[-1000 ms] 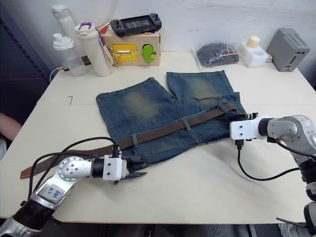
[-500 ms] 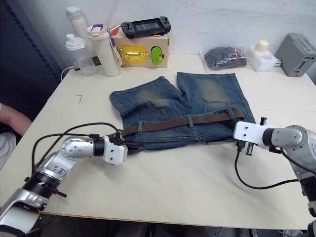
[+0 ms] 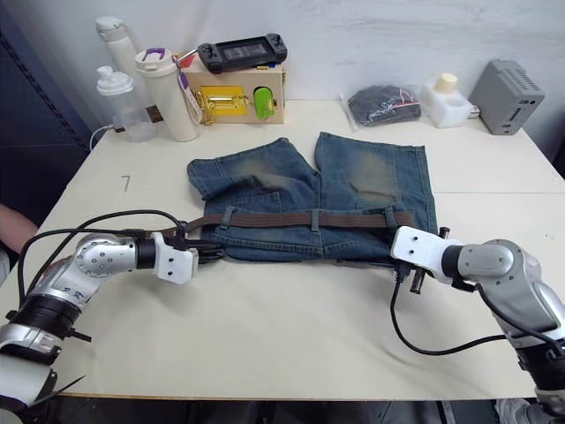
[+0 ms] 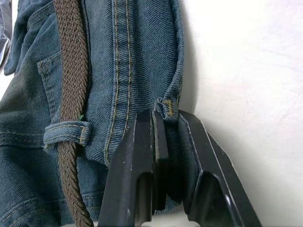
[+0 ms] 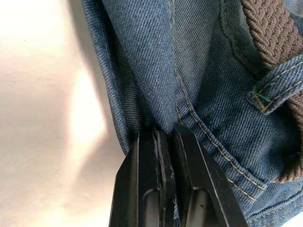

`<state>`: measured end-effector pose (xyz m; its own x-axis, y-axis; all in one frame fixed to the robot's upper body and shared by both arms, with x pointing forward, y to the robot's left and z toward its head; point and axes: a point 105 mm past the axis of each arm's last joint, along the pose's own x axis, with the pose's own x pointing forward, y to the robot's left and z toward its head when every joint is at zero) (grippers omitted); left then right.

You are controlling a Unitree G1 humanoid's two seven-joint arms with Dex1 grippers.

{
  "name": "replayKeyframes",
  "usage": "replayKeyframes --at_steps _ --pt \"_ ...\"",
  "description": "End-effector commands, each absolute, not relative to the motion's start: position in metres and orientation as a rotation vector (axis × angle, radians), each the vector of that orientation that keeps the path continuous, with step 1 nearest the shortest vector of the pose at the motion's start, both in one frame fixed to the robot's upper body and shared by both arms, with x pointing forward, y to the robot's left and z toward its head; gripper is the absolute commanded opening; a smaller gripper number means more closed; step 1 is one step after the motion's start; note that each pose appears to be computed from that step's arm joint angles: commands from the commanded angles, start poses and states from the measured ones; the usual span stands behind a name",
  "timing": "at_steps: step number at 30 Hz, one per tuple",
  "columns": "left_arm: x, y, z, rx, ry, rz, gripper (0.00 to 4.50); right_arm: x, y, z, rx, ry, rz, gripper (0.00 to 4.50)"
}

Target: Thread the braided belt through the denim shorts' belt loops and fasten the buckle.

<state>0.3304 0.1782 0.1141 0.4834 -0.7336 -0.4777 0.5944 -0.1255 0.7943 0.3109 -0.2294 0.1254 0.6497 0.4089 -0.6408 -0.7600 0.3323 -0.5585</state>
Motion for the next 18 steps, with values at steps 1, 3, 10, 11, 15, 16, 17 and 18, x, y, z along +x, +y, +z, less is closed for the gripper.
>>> replayKeyframes --at_steps 1,3,10,11,15,16,17,18 --pt "0.325 0.197 0.093 1.192 0.007 -1.128 0.60 0.309 -0.241 0.100 -0.934 0.526 0.784 0.08" --pt "0.323 0.193 0.094 1.168 -0.004 -1.126 0.60 0.309 -0.242 0.100 -0.928 0.526 0.781 0.08" --pt "0.314 0.188 0.098 1.087 -0.002 -1.137 2.77 0.312 -0.244 0.107 -0.915 0.487 0.769 2.09" --pt "0.312 0.187 0.100 1.072 -0.008 -1.135 3.17 0.312 -0.244 0.109 -0.916 0.482 0.768 2.51" --pt "0.302 0.183 0.122 0.943 -0.063 -1.128 4.50 0.313 -0.245 0.131 -0.875 0.432 0.767 4.31" --pt "0.299 0.181 0.133 0.895 -0.083 -1.125 4.50 0.313 -0.245 0.141 -0.848 0.407 0.771 4.42" --pt "0.296 0.180 0.144 0.844 -0.098 -1.122 4.50 0.312 -0.244 0.152 -0.818 0.381 0.774 4.42" --pt "0.294 0.179 0.150 0.811 -0.104 -1.121 4.50 0.312 -0.244 0.158 -0.798 0.367 0.777 4.42"
